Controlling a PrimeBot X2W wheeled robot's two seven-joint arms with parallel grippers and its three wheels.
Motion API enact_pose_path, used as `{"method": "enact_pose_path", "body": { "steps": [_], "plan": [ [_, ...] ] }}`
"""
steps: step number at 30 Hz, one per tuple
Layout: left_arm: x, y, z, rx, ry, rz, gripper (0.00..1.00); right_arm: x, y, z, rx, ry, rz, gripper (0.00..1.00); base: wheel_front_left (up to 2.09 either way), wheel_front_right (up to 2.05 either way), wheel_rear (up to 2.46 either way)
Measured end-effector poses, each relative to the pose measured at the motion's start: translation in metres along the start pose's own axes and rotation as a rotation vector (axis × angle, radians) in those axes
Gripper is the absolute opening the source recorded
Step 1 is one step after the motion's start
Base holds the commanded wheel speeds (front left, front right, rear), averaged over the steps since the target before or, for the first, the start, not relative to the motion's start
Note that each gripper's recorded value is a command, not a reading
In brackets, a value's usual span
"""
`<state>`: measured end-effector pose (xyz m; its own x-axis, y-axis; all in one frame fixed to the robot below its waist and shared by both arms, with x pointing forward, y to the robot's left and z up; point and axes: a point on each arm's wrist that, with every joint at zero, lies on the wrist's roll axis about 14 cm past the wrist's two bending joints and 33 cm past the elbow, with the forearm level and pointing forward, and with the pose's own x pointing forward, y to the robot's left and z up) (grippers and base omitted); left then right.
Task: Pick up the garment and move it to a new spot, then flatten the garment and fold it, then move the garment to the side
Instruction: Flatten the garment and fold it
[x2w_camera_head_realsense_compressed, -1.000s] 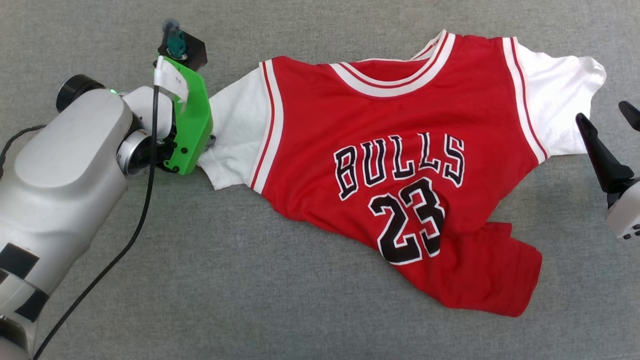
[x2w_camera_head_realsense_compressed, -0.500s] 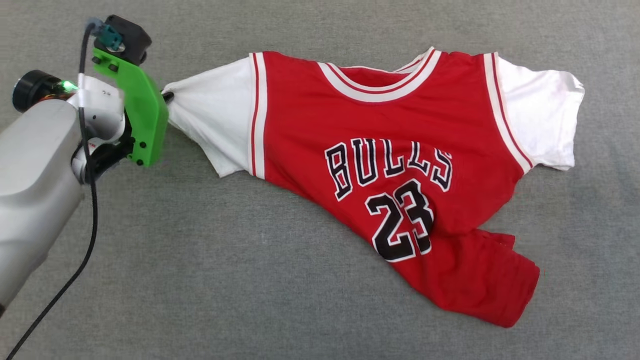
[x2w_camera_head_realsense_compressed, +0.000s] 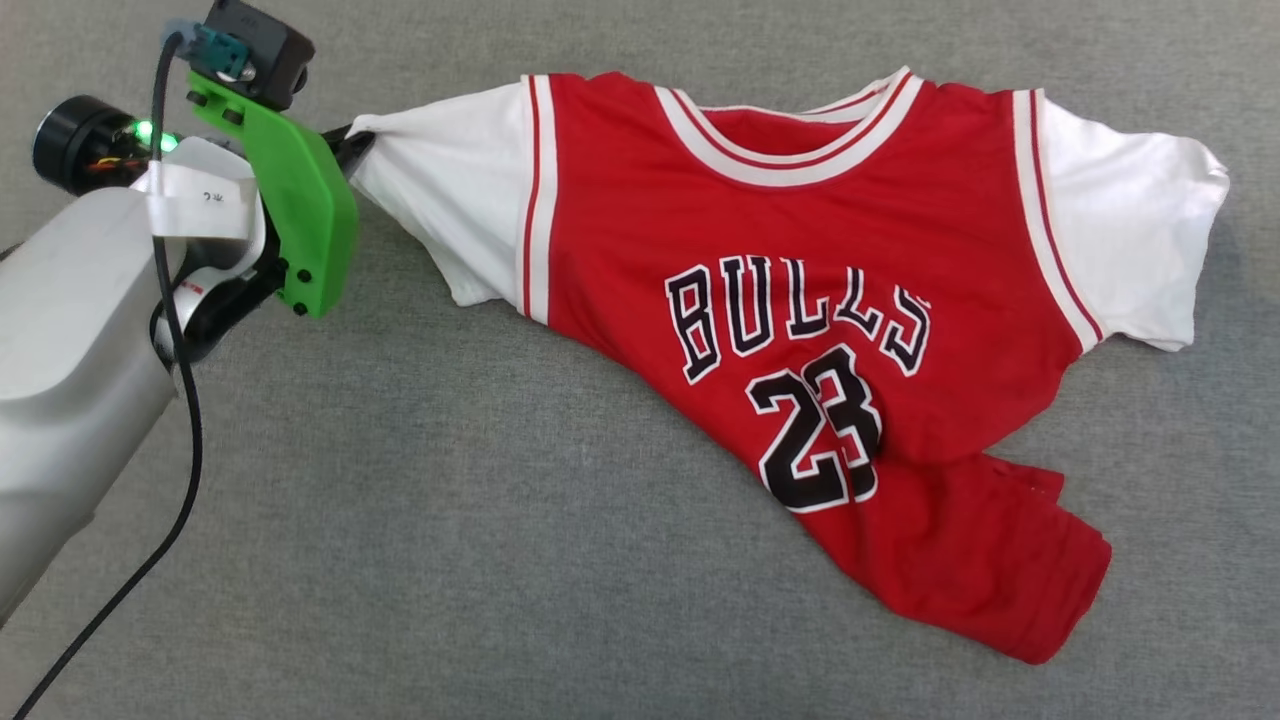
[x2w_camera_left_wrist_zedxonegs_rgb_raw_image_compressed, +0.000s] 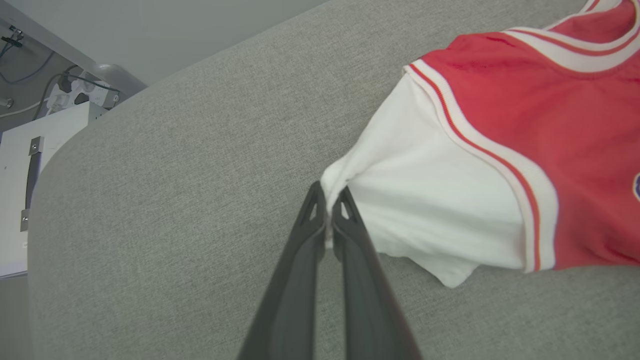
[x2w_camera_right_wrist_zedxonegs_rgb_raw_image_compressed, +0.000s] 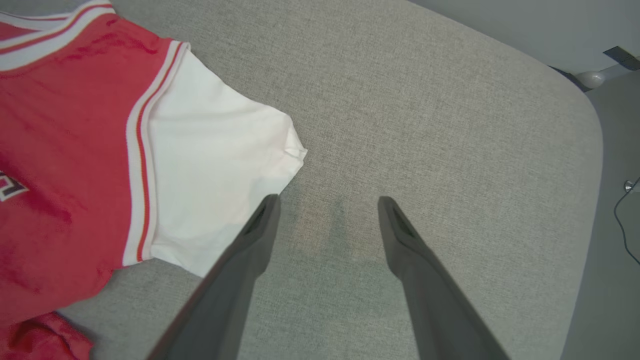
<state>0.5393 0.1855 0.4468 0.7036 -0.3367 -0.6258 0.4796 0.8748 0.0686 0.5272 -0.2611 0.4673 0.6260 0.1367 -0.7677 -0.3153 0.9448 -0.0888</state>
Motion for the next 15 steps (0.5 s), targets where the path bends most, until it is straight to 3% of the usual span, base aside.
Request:
{"method": "enact_pose_path", "body": {
  "steps": [8, 15],
  "plan": [
    [0.014, -0.002, -0.005, 0.009, -0.016, -0.006, 0.00, 0.061, 0.013, 0.002, 0.014, 0.113, 0.023, 1.00, 0.00, 0.00, 0.00],
    [0.025, 0.000, -0.017, -0.003, -0.004, -0.005, 0.00, 0.107, 0.024, -0.034, 0.035, 0.220, 0.047, 1.00, 0.00, 0.00, 0.00]
  ]
}}
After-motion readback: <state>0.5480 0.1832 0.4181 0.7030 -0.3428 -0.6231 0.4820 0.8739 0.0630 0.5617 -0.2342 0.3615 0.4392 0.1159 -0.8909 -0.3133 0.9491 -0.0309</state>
